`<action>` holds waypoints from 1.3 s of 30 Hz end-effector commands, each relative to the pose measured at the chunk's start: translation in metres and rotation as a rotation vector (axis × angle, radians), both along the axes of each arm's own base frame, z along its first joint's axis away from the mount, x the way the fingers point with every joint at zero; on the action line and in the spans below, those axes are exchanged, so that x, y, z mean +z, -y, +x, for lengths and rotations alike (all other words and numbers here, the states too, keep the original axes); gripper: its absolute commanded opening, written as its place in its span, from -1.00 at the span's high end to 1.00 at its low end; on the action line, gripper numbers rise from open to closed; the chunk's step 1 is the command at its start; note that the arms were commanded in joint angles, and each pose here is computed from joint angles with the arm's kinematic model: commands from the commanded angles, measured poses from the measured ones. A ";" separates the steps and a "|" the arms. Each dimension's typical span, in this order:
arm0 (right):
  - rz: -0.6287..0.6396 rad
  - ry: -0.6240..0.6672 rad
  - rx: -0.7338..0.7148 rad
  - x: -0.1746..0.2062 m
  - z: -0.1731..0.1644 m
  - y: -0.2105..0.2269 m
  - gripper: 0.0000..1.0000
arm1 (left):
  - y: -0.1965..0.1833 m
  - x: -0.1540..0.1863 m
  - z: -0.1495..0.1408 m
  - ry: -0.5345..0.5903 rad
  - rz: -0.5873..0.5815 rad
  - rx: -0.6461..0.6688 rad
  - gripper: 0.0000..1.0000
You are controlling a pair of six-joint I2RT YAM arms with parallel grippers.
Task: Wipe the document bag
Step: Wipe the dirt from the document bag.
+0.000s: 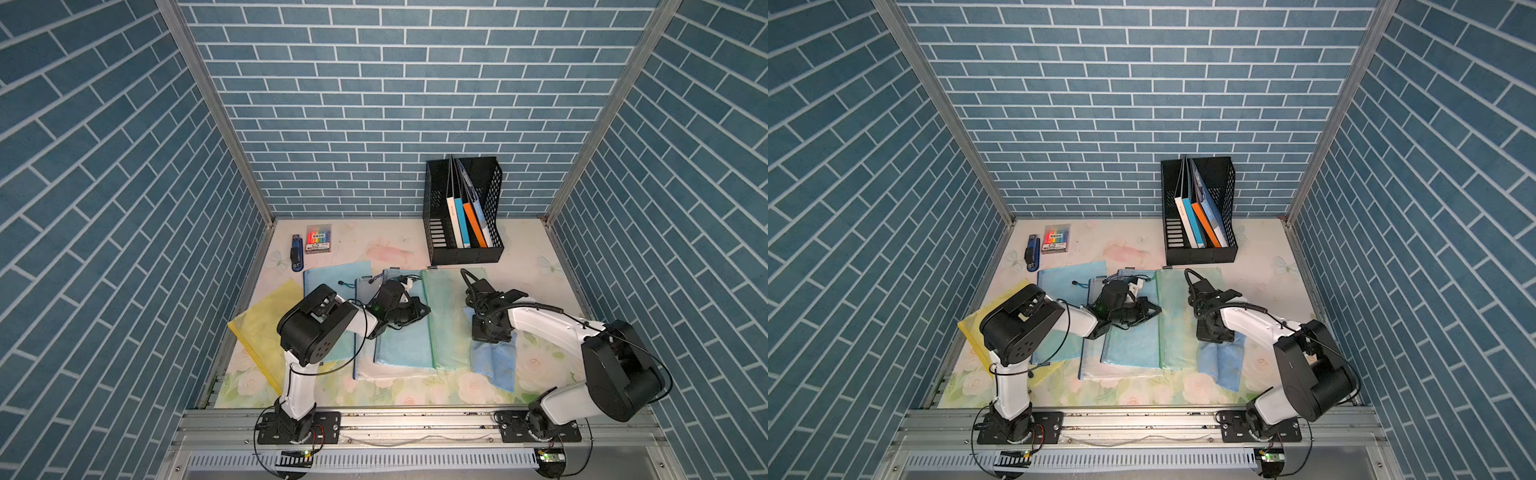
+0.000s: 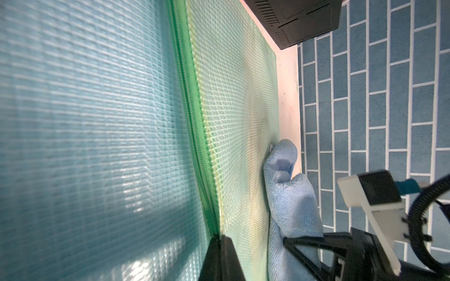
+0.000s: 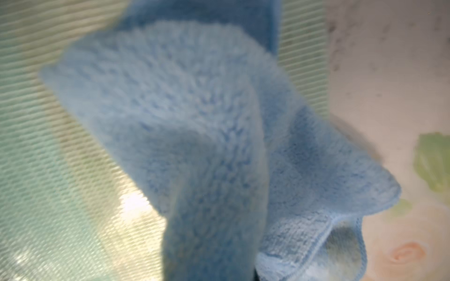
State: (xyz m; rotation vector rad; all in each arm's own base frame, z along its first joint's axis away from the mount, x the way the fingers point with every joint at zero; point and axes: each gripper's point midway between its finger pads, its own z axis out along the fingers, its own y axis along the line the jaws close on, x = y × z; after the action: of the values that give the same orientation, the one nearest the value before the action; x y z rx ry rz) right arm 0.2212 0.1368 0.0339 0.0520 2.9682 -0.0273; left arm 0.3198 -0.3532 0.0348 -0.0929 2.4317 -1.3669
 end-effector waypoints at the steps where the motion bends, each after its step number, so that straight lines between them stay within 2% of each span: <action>1: 0.063 0.024 0.084 0.006 0.006 -0.049 1.00 | 0.003 0.001 0.006 0.014 -0.005 -0.008 1.00; 6: 0.060 -0.003 0.239 0.002 -0.005 -0.114 1.00 | 0.006 0.002 0.009 0.016 -0.009 -0.010 1.00; 10: 0.126 -0.025 0.209 -0.012 -0.014 -0.131 1.00 | 0.007 0.002 0.011 0.020 -0.006 -0.016 1.00; 16: 0.053 -0.014 0.112 -0.012 -0.016 -0.085 1.00 | 0.005 0.000 0.011 0.021 0.001 -0.030 1.00; 25: -0.101 -0.034 -0.115 -0.004 -0.030 0.036 1.00 | -0.002 0.005 0.018 0.033 0.012 -0.024 1.00; 30: -0.137 -0.037 -0.140 0.003 -0.040 0.058 1.00 | -0.003 0.004 0.018 0.029 0.013 -0.023 1.00; 34: -0.111 -0.070 -0.090 -0.007 -0.043 0.036 1.00 | -0.003 0.002 0.017 0.024 0.013 -0.020 1.00; 39: -0.066 -0.056 0.101 -0.012 -0.038 -0.040 1.00 | -0.003 0.002 0.020 0.025 0.014 -0.016 1.00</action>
State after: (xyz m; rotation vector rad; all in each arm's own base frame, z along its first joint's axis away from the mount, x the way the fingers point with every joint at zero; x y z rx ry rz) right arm 0.1757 0.1352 0.0195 -0.0746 3.0408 -0.2212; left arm 0.3335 -0.3495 0.0357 -0.0638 2.4344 -1.3554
